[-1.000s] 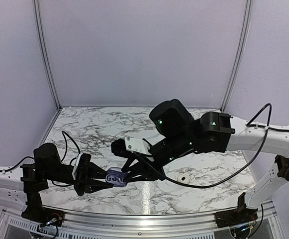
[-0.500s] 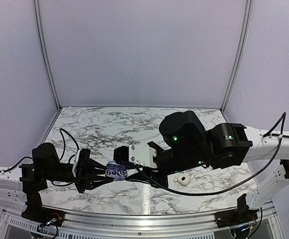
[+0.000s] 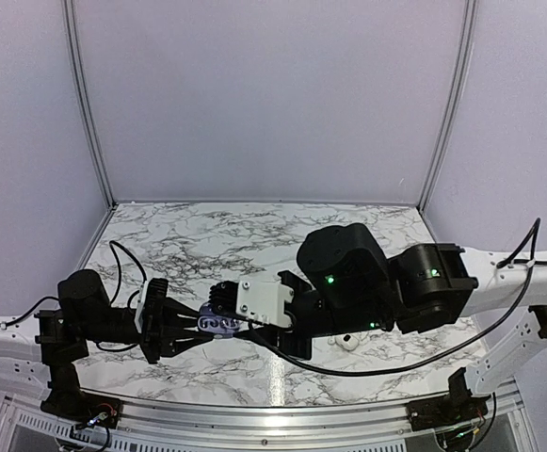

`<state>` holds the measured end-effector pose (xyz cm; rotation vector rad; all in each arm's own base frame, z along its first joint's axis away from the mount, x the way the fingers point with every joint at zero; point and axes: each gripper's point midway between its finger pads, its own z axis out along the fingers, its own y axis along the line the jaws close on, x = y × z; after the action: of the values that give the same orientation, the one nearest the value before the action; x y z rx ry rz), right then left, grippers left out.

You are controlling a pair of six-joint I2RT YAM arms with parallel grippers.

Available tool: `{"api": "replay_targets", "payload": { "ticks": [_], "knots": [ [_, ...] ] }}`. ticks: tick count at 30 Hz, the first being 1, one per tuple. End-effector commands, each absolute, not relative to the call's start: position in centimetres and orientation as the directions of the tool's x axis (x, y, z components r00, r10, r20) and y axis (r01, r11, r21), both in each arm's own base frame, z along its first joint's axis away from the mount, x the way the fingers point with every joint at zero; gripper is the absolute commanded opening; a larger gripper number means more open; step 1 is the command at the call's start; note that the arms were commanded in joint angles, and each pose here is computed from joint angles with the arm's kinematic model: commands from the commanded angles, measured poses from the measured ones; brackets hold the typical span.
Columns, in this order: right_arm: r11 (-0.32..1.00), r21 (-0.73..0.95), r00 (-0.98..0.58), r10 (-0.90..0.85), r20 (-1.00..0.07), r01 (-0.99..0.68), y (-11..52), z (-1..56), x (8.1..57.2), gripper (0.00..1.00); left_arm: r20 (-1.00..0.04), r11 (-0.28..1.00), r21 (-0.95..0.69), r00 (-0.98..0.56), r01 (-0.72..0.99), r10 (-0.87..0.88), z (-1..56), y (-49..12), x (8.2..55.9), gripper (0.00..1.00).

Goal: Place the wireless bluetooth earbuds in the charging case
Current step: Adjust the right earbud in the right side groove of the charging case.

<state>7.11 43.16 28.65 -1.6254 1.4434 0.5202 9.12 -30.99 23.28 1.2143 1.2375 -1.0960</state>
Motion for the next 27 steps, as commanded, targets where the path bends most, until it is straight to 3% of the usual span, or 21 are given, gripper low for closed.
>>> {"api": "replay_targets", "payload": {
  "ticks": [1, 14, 27],
  "knots": [
    [0.076, -0.353, 0.248, -0.574, -0.780, -0.933, 43.6, 28.5, 7.2, 0.35, -0.997, 0.077, 0.078, 0.079, 0.994, -0.012, 25.8, -30.9, 9.1, 0.00],
    [0.107, -0.405, 0.261, -0.611, -0.748, -0.908, 44.1, 27.3, 7.9, 0.33, -0.997, 0.075, 0.080, 0.081, 0.994, -0.020, 25.9, -30.9, 9.0, 0.00],
    [0.123, -0.423, 0.261, -0.623, -0.737, -0.898, 44.2, 27.0, 8.4, 0.21, -0.996, 0.070, 0.082, 0.084, 0.994, -0.021, 26.0, -30.9, 8.9, 0.00]
  ]
}}
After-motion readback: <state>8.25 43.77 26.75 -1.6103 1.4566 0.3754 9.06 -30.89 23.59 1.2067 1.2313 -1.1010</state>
